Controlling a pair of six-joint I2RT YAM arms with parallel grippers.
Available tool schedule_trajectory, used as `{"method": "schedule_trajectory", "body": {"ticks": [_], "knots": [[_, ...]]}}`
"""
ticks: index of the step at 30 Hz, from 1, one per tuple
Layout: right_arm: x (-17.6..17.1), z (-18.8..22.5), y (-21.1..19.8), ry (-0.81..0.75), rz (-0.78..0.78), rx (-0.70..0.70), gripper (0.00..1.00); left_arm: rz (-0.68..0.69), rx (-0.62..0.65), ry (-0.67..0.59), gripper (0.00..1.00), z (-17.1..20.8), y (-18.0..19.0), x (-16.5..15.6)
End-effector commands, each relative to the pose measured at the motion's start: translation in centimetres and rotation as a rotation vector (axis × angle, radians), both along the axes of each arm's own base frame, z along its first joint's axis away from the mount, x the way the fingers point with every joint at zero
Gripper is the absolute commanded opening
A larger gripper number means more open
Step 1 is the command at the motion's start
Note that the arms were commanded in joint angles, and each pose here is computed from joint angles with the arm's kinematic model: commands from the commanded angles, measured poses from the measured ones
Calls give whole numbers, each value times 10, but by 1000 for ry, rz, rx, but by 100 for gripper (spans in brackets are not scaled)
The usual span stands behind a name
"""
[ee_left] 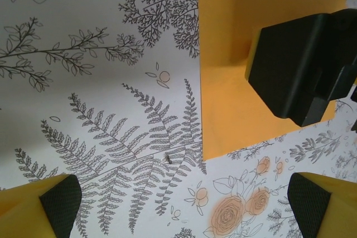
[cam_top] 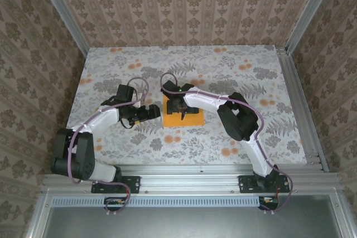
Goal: Fold a paper plane with a square sheet of paper (pick it up from the middle)
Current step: Fold the square sheet of paper in half at the center of the table.
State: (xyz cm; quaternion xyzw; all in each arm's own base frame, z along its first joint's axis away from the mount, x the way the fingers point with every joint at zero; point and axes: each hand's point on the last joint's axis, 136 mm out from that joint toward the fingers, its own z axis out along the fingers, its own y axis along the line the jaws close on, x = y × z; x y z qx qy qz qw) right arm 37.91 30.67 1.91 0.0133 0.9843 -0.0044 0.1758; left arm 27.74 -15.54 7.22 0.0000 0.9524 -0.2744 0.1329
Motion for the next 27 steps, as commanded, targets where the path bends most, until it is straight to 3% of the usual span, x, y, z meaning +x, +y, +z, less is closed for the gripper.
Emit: {"method": "schedule_trajectory", "body": {"ticks": [1,6,14,27], "knots": [[-12,-32,-9,69,-15,-51,98,-4,-2,22,100,-8,2,-4],[-16,-43,-17,89,-17,-95,95,-8,-7,39,100,-13,0,-6],[-9,-23,-17,38,-3,-92,91,-9,-3,53,100,-18,0,-8],[0,15,-10,-47,17,-31,59,-15,-4,70,100,-24,-1,-10]]}}
